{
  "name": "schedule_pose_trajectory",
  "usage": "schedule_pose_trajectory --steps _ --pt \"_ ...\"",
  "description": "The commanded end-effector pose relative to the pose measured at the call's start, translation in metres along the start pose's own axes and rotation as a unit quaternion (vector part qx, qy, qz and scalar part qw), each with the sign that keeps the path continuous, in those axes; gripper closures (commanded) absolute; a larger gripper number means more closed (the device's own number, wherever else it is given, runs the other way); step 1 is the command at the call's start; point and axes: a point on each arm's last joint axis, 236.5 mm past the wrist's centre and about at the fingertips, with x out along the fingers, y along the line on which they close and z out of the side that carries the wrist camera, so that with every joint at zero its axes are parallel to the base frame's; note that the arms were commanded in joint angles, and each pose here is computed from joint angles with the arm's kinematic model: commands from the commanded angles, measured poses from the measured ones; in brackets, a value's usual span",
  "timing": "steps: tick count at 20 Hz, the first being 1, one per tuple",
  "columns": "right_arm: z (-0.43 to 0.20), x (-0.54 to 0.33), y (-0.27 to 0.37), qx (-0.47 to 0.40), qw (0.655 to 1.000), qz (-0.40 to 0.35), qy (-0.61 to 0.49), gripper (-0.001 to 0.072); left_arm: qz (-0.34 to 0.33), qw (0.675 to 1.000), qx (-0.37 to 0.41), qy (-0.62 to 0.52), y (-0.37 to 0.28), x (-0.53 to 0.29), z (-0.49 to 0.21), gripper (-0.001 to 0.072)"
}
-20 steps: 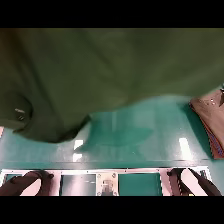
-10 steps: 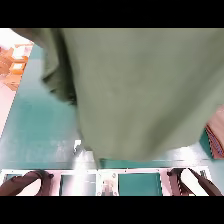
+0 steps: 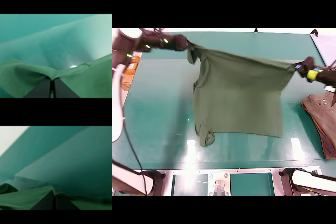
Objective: Fold the shirts.
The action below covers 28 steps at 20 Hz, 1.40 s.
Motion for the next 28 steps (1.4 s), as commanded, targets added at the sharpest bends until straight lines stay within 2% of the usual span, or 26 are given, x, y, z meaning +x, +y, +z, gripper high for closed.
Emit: schedule_pose_trajectory --steps 1,3,4,5,6,9,11,14,16,17,19,23,25,27,28 --pt "-0.021 0.057 -0.045 0.017 0.999 -0.031 0.032 0.0700 -0.034 0.998 -0.057 0.018 0.024 0.050 -0.037 0.0683" --pt "-0.020 0.064 -0.051 0.020 0.999 -0.032 0.035 0.0699 -0.034 0.997 -0.060 0.030 0.026 0.053 -0.046 0.0682" --pt "-0.019 0.064 -0.053 0.021 0.999 -0.033 0.034 0.0635 -0.033 0.997 -0.064 0.032 0.027 0.051 -0.045 0.0669" --pt "-0.017 0.061 -0.052 0.021 0.999 -0.029 0.037 0.0477 -0.036 0.996 -0.072 0.037 0.028 0.046 -0.045 0.0345" --pt "-0.015 0.055 -0.050 0.024 0.999 -0.020 0.045 0.0383 -0.042 0.994 -0.090 0.047 0.029 0.039 -0.046 0.0062" --pt "-0.018 0.021 -0.050 0.047 0.994 0.019 0.092 0.0384 -0.070 0.983 -0.138 0.100 0.039 -0.009 -0.053 0.0061" --pt "-0.038 -0.005 -0.064 0.066 0.987 0.012 0.149 0.0384 -0.082 0.972 -0.173 0.140 0.050 -0.046 -0.065 0.0061" --pt "-0.101 -0.056 -0.112 0.110 0.954 -0.077 0.266 0.0383 -0.103 0.948 -0.221 0.203 0.055 -0.082 -0.096 0.0062" --pt "-0.134 -0.097 -0.143 0.133 0.929 -0.150 0.313 0.0382 -0.121 0.934 -0.239 0.239 0.048 -0.087 -0.115 0.0162" --pt "-0.148 -0.116 -0.155 0.140 0.916 -0.181 0.330 0.0380 -0.129 0.927 -0.246 0.254 0.044 -0.088 -0.124 0.0162" --pt "-0.175 -0.138 -0.171 0.159 0.895 -0.220 0.353 0.0331 -0.138 0.913 -0.266 0.276 0.040 -0.088 -0.140 0.0162" --pt "-0.232 -0.135 -0.176 0.177 0.874 -0.217 0.396 0.0335 -0.151 0.892 -0.298 0.304 0.028 -0.092 -0.175 0.0163" --pt "-0.252 -0.130 -0.177 0.175 0.868 -0.220 0.409 0.0347 -0.135 0.887 -0.302 0.321 0.024 -0.099 -0.204 0.0163" --pt "-0.260 -0.117 -0.169 0.161 0.874 -0.197 0.414 0.0428 -0.096 0.883 -0.307 0.342 0.026 -0.105 -0.238 0.0163" --pt "-0.261 -0.110 -0.164 0.158 0.876 -0.187 0.415 0.0436 -0.084 0.881 -0.310 0.347 0.025 -0.107 -0.252 0.0163"
